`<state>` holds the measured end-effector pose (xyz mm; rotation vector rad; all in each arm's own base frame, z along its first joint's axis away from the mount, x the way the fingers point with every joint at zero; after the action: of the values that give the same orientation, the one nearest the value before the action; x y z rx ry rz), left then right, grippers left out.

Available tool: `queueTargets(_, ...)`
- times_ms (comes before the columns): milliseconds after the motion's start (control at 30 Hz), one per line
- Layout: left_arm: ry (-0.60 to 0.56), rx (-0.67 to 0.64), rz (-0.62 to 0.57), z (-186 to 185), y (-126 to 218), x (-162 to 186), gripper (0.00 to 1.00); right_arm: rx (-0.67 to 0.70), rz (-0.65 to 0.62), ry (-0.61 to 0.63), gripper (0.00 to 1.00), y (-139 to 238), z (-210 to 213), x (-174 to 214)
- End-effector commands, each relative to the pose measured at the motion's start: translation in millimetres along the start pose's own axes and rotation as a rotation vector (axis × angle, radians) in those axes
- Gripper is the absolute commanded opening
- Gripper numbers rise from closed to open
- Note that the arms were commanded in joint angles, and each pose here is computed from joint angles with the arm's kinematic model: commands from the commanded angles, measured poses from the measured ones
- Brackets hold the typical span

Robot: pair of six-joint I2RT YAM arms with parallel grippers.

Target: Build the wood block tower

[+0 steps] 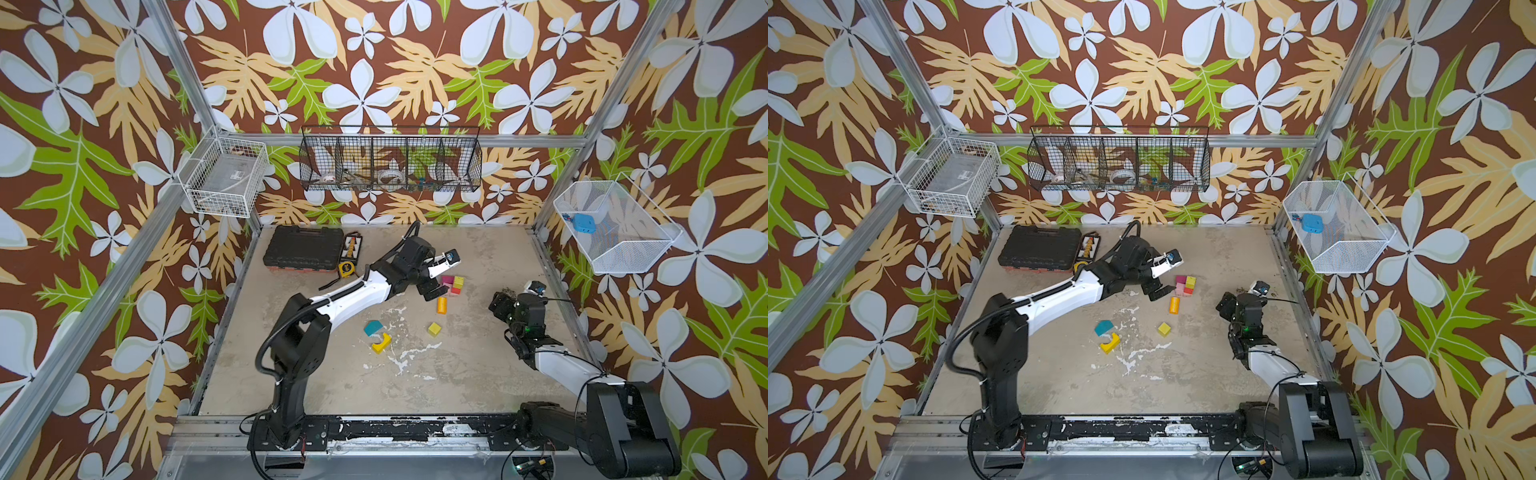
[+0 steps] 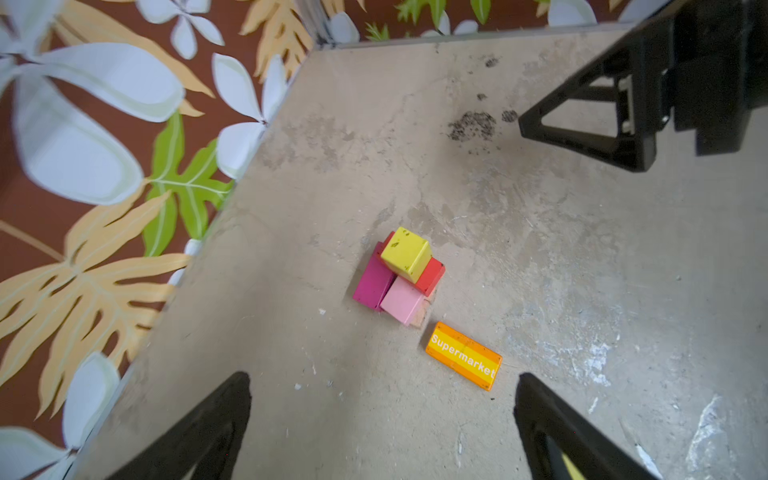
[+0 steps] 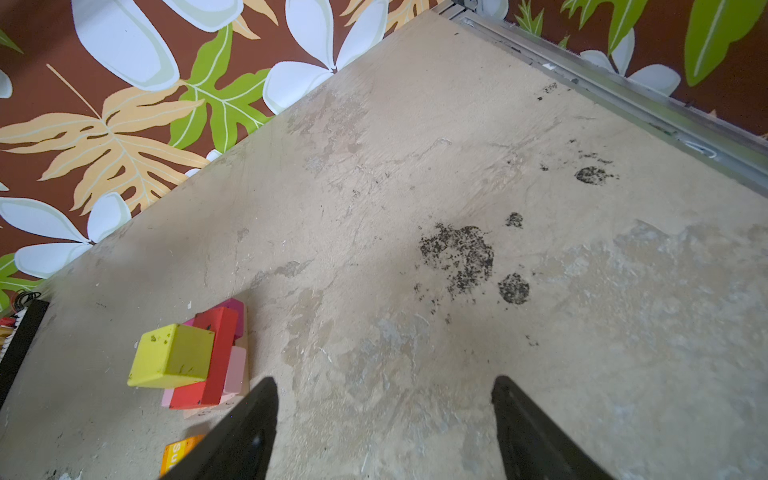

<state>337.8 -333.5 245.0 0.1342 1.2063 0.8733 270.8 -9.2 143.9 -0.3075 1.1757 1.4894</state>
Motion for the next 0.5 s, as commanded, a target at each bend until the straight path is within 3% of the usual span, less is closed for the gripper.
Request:
queueTargets(0, 0.225, -0.244, -0.208, 16.9, 42.2, -4.7, 1.00, -0.011, -0.003, 0.011, 0.81, -0.3, 3.1, -1.6)
queueTargets(100, 0.409, -0.237, -0.291, 17.4, 66.6, 20.2, 1.00, -0.015, -0.001, 0.018, 0.80, -0.4, 5.0, -1.2)
queueTargets(200, 0.608, -0.224, -0.241, 23.3, 68.0, 39.0, 1.00, -0.014, 0.005, 0.024, 0.80, -1.2, 6.0, -0.6)
queueTargets(333, 0.565, -0.161, -0.289, 1.5, 71.4, 56.1, 0.98, -0.007, 0.015, 0.026, 0.80, -3.3, 6.3, -0.1)
queueTargets(467, 0.443, -0.062, -0.213, -9.5, 50.4, 67.9, 0.90, -0.020, 0.020, 0.033, 0.79, -3.8, 8.3, 0.5)
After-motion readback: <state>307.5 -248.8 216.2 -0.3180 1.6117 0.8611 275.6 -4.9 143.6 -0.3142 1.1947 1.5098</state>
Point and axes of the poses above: each gripper's point midway between its finger pads, its own y axis back along the fingers, its own z axis along the line the jaws close on, x = y × z, the point moved 9 cm from there along y, back along the fingers, and after that the axes turned 7 degrees about -y, right-handed, at the moved point
